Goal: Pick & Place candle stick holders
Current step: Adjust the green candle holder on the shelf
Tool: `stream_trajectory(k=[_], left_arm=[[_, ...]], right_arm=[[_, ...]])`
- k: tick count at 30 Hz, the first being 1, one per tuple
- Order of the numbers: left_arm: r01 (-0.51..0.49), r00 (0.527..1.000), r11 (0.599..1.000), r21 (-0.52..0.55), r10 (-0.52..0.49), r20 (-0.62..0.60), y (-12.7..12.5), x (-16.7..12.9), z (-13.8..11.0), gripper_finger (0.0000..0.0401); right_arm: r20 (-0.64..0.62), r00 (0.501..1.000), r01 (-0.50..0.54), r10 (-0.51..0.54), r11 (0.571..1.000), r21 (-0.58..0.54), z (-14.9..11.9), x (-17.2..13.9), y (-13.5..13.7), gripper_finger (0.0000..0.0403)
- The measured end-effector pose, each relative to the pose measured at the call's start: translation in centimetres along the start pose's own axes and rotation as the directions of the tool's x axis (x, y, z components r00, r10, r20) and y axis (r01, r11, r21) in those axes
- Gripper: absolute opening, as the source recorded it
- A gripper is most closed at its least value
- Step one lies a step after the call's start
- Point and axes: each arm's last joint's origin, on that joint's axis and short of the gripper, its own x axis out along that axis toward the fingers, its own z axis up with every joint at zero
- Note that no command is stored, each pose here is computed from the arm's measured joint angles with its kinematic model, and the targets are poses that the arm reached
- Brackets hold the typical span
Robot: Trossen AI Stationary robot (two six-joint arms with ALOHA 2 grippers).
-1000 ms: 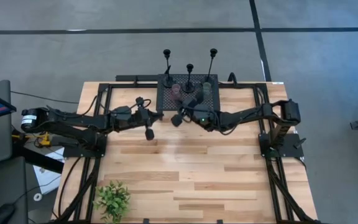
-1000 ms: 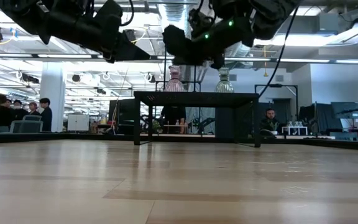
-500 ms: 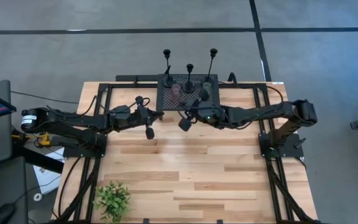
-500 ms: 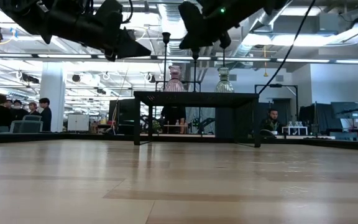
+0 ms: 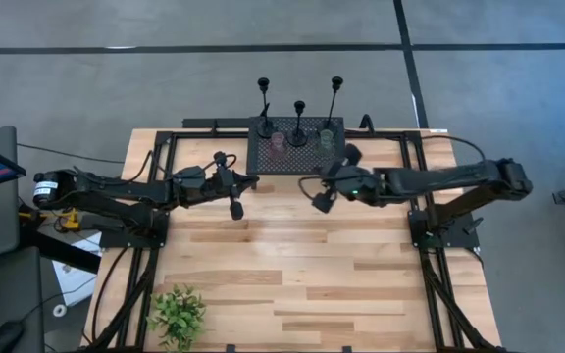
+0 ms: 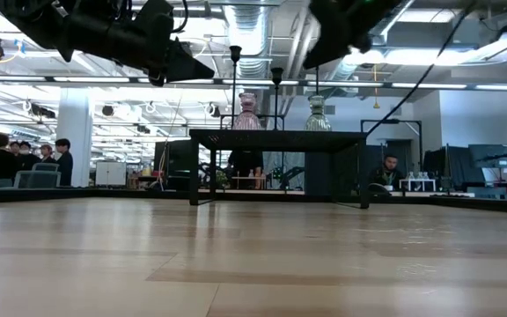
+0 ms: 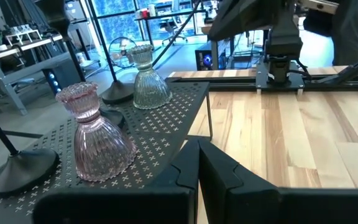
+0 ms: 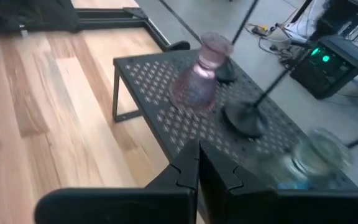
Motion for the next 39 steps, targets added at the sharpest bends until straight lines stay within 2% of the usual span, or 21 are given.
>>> stream_trajectory(k=[8, 14, 20, 30, 39], left_arm=[[0.0, 1.0, 1.0, 0.009, 0.0, -0.001, 0.0, 0.0, 0.0, 0.0005], [0.0, 1.0, 1.0, 0.011, 0.0, -0.001, 0.0, 0.0, 0.0, 0.0005], [0.0, 1.0, 1.0, 0.011, 0.0, -0.001, 0.0, 0.0, 0.0, 0.0005], [0.0, 1.0, 1.0, 0.011, 0.0, -0.001, 0.0, 0.0, 0.0, 0.0005], [0.0, 1.0, 1.0, 0.011, 0.0, -0.001, 0.0, 0.0, 0.0, 0.0005]], right_arm=[[0.027, 0.999, -0.025, 0.024, 0.999, 0.032, -3.1, -2.2, -3.0, 0.0], [0.103, 0.989, -0.114, 0.108, 0.992, 0.053, -5.0, -1.7, -5.2, 0.0], [0.056, 0.994, -0.101, 0.096, 0.991, 0.084, -6.9, -0.4, -7.4, 0.0], [0.047, 0.991, -0.125, 0.122, 0.988, 0.089, -7.4, 0.8, -10.3, 0.0], [0.083, 0.98, -0.189, 0.181, 0.976, 0.105, -7.5, 1.2, -12.2, 0.0]])
